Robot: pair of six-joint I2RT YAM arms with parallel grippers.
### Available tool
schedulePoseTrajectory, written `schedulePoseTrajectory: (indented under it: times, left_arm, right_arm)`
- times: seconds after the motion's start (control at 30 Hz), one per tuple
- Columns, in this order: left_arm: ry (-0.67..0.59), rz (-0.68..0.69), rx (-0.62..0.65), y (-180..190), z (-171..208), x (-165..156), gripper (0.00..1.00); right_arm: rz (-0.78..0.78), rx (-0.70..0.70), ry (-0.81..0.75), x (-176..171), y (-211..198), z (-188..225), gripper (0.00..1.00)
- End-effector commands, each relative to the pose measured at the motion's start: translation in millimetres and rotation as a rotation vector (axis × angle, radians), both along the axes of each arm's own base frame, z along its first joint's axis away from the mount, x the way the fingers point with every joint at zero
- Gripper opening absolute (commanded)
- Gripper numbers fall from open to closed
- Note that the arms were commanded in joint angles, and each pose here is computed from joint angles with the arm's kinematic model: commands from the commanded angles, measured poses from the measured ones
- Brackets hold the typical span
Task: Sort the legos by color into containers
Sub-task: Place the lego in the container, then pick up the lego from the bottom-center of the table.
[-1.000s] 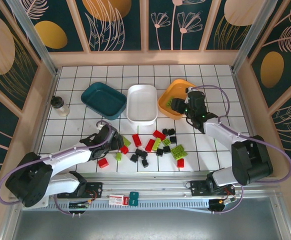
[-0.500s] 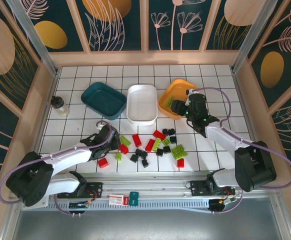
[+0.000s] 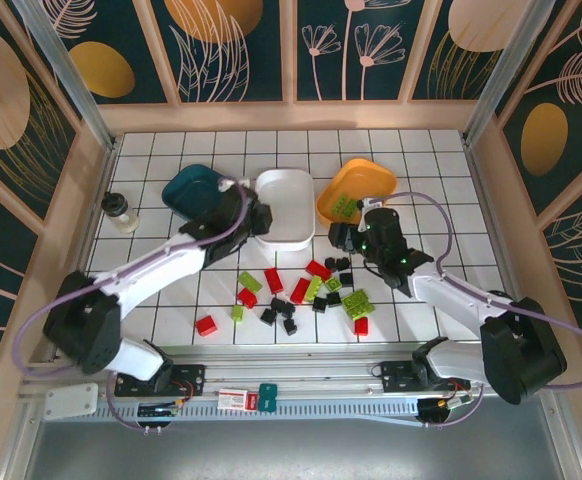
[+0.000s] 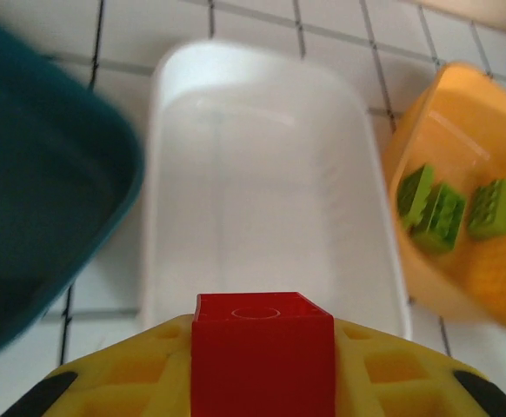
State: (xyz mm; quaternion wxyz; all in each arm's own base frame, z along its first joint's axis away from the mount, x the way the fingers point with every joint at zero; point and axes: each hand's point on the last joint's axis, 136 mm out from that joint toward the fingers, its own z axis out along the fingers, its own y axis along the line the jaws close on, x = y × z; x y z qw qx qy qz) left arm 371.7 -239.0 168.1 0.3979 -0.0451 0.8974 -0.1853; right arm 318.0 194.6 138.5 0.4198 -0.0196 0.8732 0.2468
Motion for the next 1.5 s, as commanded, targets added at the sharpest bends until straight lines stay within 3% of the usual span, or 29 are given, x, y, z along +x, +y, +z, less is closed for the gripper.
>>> schedulePoseTrajectory:
  times: [0.0, 0.13, 0.3, 0.43, 0.6, 0.73, 0.87, 1.17, 1.3, 1.47]
  left_arm:
    - [-0.003, -0.013, 0.092, -12.2, -11.0, 33.6, 0.23]
    - [0.044, -0.013, 0.096, -28.7, -36.3, 69.1, 0.22]
    - [0.085, -0.018, 0.107, -46.0, -61.3, 97.6, 0.28]
    - [0.077, -0.025, 0.091, -56.2, -57.6, 110.1, 0.43]
    - [0.025, -0.048, 0.034, -61.9, -20.8, 107.6, 0.67]
    - [0.001, -0.057, -0.011, -47.9, -2.2, 80.4, 0.79]
    - [-0.011, -0.055, -0.062, -16.8, 10.3, 29.4, 0.88]
    - [0.111, 0.091, -0.039, 84.9, -41.0, -95.6, 0.92]
    - [0.105, 0.182, -0.035, 116.2, -42.4, -119.5, 0.97]
    - [0.042, 0.231, -0.06, 130.9, -27.0, -125.4, 0.99]
  right_arm:
    - [-0.016, 0.002, 0.017, -14.0, -1.9, -7.5, 0.59]
    - [0.017, 0.008, 0.036, -33.1, 2.8, -15.0, 0.59]
    - [0.045, 0.019, 0.071, -55.6, 5.3, -24.4, 0.6]
    - [0.081, 0.018, 0.088, -69.6, 11.0, -27.4, 0.61]
    - [0.123, 0.013, 0.094, -79.3, 21.0, -25.7, 0.61]
    - [0.153, 0.006, 0.093, -82.0, 30.4, -24.5, 0.62]
    - [0.21, 0.004, 0.093, -84.9, 46.4, -23.8, 0.62]
    - [0.293, 0.002, 0.073, -78.9, 77.3, -21.5, 0.62]
    - [0.468, -0.03, 0.075, -91.5, 123.7, -20.2, 0.62]
    - [0.655, -0.135, 0.091, -118.3, 189.2, -36.1, 0.62]
